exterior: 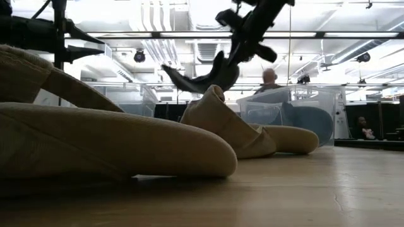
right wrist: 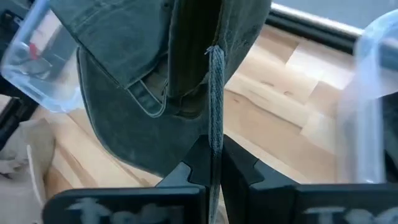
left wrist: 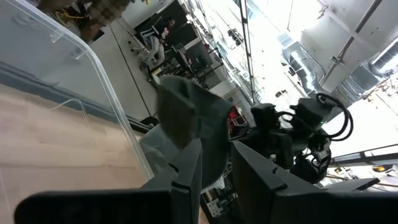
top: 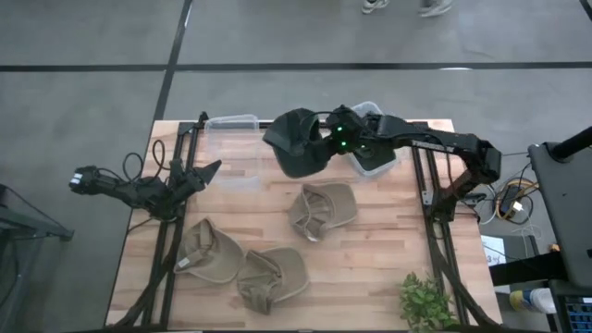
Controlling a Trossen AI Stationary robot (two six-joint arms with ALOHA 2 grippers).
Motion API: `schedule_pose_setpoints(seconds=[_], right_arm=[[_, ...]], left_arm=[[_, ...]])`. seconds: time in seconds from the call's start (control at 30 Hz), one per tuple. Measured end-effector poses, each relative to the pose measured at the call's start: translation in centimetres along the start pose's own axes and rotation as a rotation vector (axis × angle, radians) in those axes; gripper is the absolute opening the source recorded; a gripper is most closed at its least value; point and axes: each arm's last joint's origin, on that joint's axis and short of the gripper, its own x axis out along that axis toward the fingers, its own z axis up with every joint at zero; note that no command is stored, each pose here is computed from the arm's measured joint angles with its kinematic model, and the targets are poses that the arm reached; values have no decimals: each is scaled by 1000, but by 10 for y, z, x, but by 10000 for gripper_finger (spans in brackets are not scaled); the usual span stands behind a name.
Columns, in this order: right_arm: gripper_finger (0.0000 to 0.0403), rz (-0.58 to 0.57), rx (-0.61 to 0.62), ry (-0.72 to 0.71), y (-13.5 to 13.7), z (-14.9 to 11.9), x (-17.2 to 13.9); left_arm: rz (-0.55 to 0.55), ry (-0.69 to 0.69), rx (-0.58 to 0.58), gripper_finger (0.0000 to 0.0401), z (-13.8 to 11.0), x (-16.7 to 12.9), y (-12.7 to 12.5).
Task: Pick & Place hat
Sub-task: Put the black cap into the right transparent bin
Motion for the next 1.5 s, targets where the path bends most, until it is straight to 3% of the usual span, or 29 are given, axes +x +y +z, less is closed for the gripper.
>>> schedule_pose_setpoints(seconds=[0.23,0.57,0.77,0.93,1.2,1.5], right_arm=[[12,-26,-86,-4,-12,-5,-48],[12,-280,-139,-129,-49,-14,-117],[12,-428,-182,-228,-65,-13,-139],[12,-501,-248,-178,-74,-9,-134],[13,-643,-306,41,-84,-5,-96],[13,-649,-370,232,-81,-3,-48]], left_arm=[[0,0,0,80,0,0,0],[0,1,-1,80,0,0,0],[-1,1,-1,80,0,0,0],[0,0,-1,80,0,0,0],[-1,1,-3,80,0,0,0],[0,0,-5,80,0,0,0]])
